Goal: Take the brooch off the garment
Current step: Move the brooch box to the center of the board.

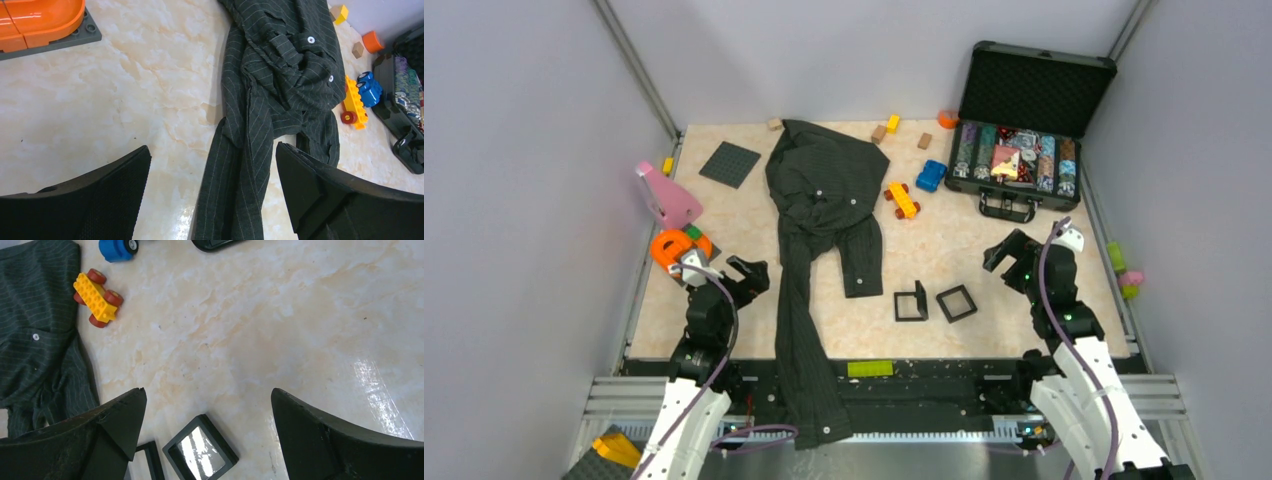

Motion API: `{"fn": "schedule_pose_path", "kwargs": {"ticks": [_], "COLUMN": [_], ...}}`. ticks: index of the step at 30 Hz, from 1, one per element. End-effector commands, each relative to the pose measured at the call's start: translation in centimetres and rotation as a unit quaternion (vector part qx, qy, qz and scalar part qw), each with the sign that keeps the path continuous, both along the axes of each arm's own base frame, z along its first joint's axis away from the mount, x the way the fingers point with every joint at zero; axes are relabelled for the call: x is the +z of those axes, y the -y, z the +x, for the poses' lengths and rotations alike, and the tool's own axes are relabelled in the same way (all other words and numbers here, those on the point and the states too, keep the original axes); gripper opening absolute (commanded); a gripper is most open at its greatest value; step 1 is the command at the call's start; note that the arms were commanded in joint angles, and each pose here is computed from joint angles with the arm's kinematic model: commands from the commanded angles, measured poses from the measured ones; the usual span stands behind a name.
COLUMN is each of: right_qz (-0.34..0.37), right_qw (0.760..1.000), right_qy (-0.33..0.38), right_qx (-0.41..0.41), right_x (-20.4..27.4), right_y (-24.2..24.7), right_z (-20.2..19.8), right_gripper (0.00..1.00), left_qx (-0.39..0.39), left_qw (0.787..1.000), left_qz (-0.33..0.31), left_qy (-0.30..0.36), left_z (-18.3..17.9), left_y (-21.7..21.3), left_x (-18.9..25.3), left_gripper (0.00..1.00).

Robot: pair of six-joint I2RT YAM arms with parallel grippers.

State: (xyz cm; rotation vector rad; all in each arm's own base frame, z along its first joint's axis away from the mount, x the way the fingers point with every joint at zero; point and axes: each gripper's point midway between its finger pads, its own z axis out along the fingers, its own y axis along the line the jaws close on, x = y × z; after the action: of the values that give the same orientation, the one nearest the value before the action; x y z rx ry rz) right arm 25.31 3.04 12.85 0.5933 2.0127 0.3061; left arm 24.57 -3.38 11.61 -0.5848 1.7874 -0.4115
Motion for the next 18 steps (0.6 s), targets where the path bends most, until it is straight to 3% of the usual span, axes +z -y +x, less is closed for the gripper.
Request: {"fn": "schedule_pose_path", "kwargs": {"ticks": [1, 6, 9, 16, 18], "right_qz": [0.015, 0.039, 0.035, -0.064, -0.070], "right_qw": [0.999, 0.981, 0.972, 0.953, 0.946], "right_qy": [0.048, 0.085, 0.045, -0.035, -0.061], "right_qx": [0.017, 0.171, 0.230, 0.294, 0.311], "right_x": [3.2, 5.8, 5.8, 4.3, 3.3], "right_y": [-0.9, -5.8, -8.2, -13.7, -15.0], "right_z": [0.9, 0.7, 0.2, -1.3, -1.8], "right_gripper": [0.99, 0.99, 0.99, 0.98, 0.94], "left_qx": [0.014, -0.086, -0.133, -0.156, -0.167], "left_qw": [1.000, 0.995, 0.989, 0.986, 0.984], "left_qz": [-0.011, -0.004, 0.000, -0.003, -0.005], "left_qy": [0.015, 0.047, 0.063, 0.062, 0.058], "left_z": [0.2, 0.0, -0.1, 0.1, 0.2], "left_y": [-0.3, 2.8, 4.3, 5.1, 5.5], "left_x": [0.4, 1.3, 1.6, 1.7, 1.6], "left_gripper": [0.98, 0.94, 0.92, 0.92, 0.92]}}
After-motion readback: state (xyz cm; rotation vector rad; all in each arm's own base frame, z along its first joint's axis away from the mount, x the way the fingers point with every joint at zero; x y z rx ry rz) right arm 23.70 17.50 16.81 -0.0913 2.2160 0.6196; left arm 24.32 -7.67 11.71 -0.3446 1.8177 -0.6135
